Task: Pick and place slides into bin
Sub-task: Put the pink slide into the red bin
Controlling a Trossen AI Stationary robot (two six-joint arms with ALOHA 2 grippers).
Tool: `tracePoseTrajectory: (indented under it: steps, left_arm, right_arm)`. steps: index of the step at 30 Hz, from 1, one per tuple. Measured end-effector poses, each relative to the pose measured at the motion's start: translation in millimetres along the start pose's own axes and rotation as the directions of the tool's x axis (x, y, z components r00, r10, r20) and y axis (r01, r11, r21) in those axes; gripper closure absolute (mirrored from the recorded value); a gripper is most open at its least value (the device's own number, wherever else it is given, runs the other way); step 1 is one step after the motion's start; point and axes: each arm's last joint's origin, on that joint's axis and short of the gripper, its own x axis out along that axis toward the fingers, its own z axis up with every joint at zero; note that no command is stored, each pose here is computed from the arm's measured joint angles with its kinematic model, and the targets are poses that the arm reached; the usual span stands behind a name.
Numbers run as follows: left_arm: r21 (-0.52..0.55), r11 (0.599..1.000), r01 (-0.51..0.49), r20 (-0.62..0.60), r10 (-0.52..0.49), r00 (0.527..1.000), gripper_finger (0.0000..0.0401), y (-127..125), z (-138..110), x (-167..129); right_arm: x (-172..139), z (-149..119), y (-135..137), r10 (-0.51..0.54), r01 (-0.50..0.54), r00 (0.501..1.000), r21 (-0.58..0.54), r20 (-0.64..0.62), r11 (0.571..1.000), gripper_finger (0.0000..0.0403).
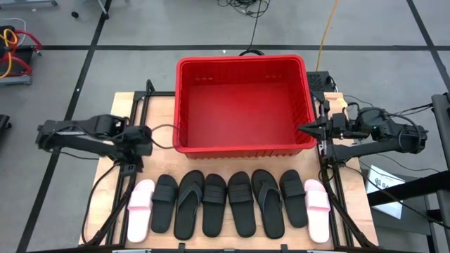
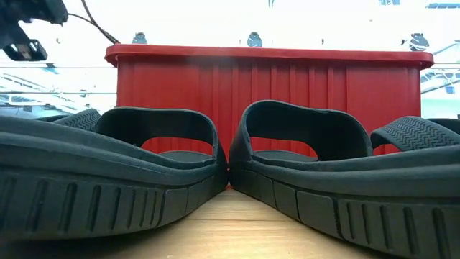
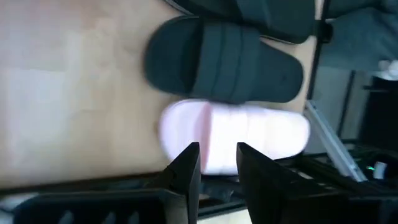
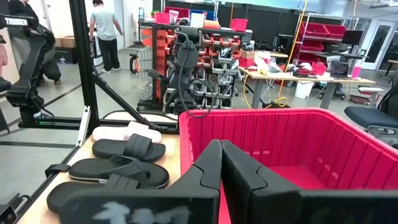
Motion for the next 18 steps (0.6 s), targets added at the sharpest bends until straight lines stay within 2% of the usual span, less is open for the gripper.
tracePoseTrajectory:
  steps: [6, 18]
  left_arm:
    - [-0.025, 0.997, 0.077, 0.017, -0.076, 0.997, 0.0304, 0.4, 12.7, 22.6]
    - [0.029, 0.997, 0.070, -0.121, -0.066, 0.990, 0.0304, 1.4, 7.5, 56.7]
  right_arm:
    - [0.0, -1.2, 0.1, 0.001, -0.001, 1.000, -0.002, -0.012, 1.000, 0.0403]
    - [-0.1, -5.3, 0.4, 0.004, -0.005, 0.999, -0.014, -0.054, 1.000, 0.0403]
